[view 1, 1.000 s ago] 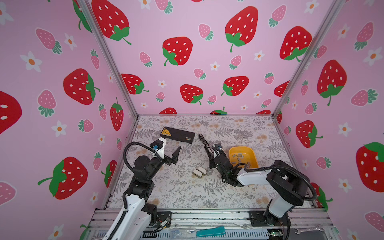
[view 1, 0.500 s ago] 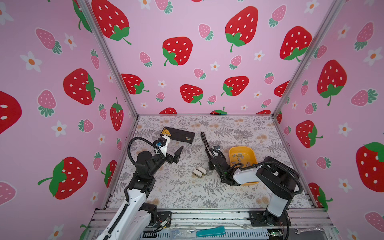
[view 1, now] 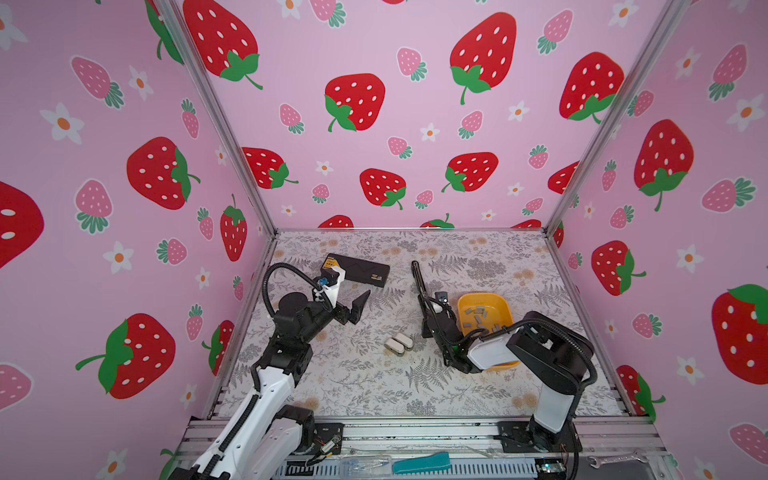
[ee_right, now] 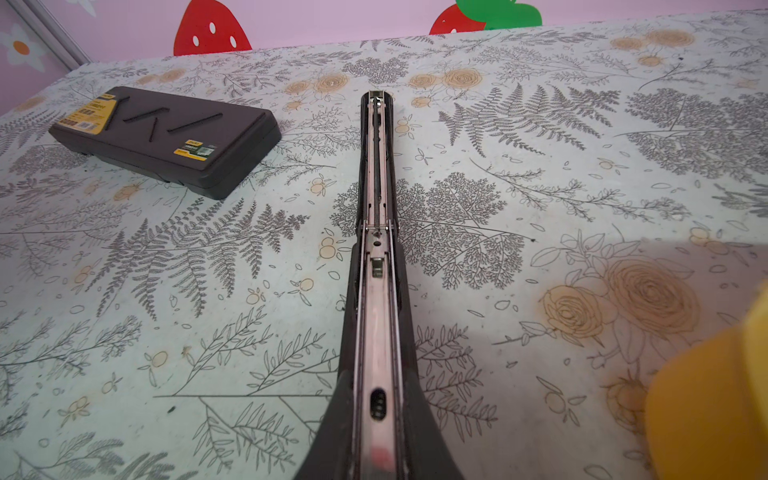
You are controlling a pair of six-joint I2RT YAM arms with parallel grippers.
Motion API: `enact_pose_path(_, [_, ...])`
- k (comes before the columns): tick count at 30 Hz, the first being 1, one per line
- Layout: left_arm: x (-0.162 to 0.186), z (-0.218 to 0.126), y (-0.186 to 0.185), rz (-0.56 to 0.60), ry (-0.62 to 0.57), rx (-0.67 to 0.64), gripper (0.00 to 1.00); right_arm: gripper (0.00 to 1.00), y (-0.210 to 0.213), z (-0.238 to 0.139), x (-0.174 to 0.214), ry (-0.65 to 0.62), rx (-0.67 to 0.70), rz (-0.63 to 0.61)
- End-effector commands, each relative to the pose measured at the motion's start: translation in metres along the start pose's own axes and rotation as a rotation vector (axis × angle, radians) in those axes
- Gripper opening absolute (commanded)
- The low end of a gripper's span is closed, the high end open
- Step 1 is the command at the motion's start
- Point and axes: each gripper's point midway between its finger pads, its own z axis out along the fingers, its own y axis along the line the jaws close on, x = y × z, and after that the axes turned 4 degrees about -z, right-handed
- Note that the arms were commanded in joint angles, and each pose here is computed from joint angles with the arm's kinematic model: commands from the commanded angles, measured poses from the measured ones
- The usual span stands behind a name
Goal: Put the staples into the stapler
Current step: 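Lower the open stapler onto the table with the right gripper and release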
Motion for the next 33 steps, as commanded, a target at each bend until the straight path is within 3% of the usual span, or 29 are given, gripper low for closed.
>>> enact_pose_path(1, [-0.03, -0.005, -0.007, 0.03, -0.067, 0.029, 0.99, 0.23, -0.003, 0.0, -0.007, -0.033, 0.008, 0.043])
enact_pose_path(8, [-0.028, -0.003, -0.01, 0.031, -0.063, 0.054, 0.99, 0.33, 0.003, -0.006, -0.024, -0.068, -0.025, 0.028])
enact_pose_path(14, [-0.03, -0.003, -0.016, 0.053, -0.103, 0.082, 0.99, 0.42, 0.002, -0.033, -0.069, -0.141, -0.041, 0.019])
enact_pose_path(22, [-0.046, 0.013, -0.04, -0.141, -0.12, 0.288, 0.99, 0.55, -0.001, -0.076, -0.134, -0.28, -0.105, -0.024])
enact_pose_path(25, [-0.047, 0.021, -0.039, -0.243, -0.106, 0.314, 0.99, 0.6, -0.018, -0.091, -0.147, -0.33, -0.078, -0.02])
enact_pose_path(29, [-0.058, 0.019, -0.046, -0.335, -0.189, 0.391, 0.99, 0.72, -0.053, -0.102, -0.156, -0.357, 0.0, -0.049])
enact_pose_path(33, [-0.068, 0.015, -0.054, -0.341, -0.207, 0.423, 0.99, 0.77, -0.099, -0.109, -0.148, -0.35, 0.132, -0.094])
